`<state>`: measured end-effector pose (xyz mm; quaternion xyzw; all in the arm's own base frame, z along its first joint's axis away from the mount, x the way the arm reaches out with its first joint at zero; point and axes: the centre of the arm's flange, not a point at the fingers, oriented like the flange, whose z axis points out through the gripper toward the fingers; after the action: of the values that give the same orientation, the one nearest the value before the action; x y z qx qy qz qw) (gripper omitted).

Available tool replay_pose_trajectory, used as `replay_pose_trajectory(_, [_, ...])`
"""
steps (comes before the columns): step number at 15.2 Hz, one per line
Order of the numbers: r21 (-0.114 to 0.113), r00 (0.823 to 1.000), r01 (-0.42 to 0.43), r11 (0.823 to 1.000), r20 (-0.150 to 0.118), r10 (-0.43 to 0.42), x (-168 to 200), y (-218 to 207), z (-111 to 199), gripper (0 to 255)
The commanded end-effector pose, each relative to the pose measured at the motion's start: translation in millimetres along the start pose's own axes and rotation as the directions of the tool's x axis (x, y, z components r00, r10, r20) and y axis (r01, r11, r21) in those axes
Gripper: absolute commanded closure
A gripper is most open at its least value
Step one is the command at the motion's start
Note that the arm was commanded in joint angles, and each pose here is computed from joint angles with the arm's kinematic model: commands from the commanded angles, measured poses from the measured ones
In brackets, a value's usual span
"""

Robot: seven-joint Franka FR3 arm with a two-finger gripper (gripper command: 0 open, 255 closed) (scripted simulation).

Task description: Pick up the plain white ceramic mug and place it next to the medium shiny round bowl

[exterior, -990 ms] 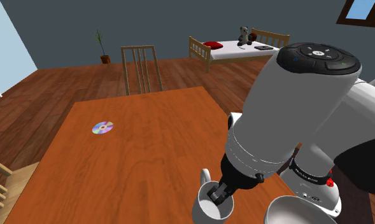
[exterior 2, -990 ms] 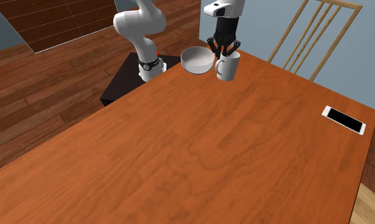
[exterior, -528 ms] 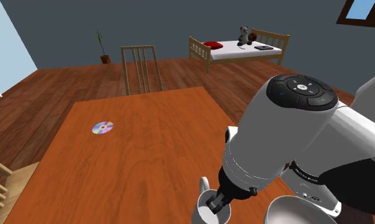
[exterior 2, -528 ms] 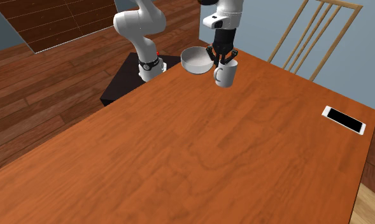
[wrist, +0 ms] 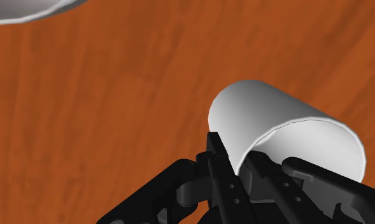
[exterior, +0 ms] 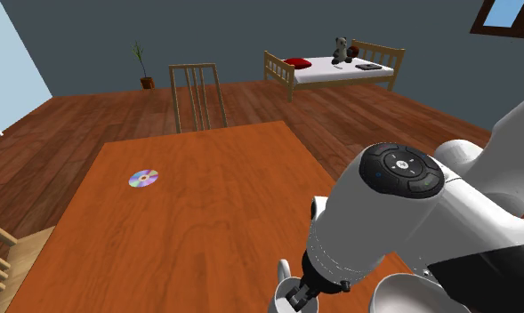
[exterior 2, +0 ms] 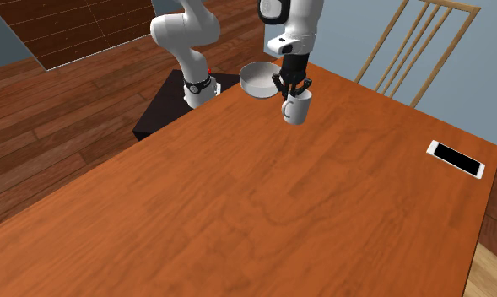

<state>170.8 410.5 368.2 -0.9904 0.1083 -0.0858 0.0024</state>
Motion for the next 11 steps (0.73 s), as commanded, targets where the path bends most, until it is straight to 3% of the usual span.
replay_pose_trajectory(1, [0.001, 1.0, 0.0, 1.0, 0.0, 0.0, -3, 1, 10, 255])
replay_pose_trajectory(6, [0.001, 1.0, 0.0, 1.0, 0.0, 0.0, -7, 1, 37, 255])
replay_pose_trajectory(11, [0.001, 1.0, 0.0, 1.0, 0.0, 0.0, -7, 1, 37, 255])
